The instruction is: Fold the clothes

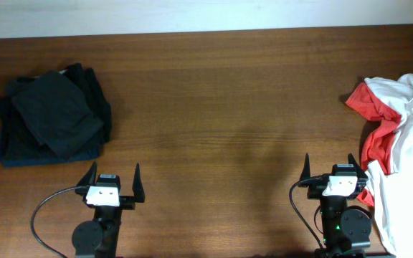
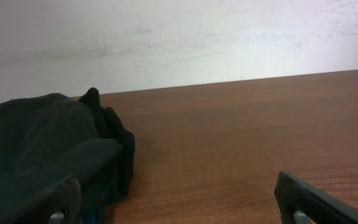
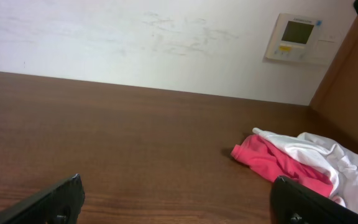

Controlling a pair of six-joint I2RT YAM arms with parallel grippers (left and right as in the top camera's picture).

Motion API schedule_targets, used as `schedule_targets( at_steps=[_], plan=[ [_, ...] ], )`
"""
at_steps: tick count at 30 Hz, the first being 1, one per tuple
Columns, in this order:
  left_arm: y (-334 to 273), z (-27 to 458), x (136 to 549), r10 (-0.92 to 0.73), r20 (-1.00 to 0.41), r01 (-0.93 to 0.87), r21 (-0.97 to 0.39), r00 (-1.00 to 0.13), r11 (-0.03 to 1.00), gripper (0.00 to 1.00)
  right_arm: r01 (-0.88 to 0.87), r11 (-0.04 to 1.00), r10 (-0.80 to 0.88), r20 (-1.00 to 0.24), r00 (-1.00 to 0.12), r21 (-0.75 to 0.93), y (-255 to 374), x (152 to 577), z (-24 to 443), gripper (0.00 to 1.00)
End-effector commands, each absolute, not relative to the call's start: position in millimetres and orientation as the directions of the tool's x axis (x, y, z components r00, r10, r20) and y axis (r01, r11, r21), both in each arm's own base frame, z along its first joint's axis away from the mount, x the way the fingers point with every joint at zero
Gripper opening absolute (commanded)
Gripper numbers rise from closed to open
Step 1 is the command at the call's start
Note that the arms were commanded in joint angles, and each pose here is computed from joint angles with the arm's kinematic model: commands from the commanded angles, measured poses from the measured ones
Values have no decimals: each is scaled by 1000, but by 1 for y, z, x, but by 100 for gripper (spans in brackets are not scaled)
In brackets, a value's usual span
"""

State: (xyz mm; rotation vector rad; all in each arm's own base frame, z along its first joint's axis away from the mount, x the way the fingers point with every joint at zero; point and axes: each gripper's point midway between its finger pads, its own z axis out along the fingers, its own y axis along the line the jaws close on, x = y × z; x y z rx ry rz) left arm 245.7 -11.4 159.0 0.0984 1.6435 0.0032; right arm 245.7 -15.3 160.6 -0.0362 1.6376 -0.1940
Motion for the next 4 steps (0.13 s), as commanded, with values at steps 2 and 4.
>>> schedule_targets(
  at_steps=[2, 4],
  plan=[
    [-14, 157, 246, 86, -994, 78, 80, -70, 994, 99, 105, 982, -145, -986, -81, -154, -18, 245, 159, 99],
    [-14, 157, 246, 86, -994, 78, 80, -70, 994, 99, 106, 983, -145, -986, -81, -153, -18, 245, 159, 99]
  ],
)
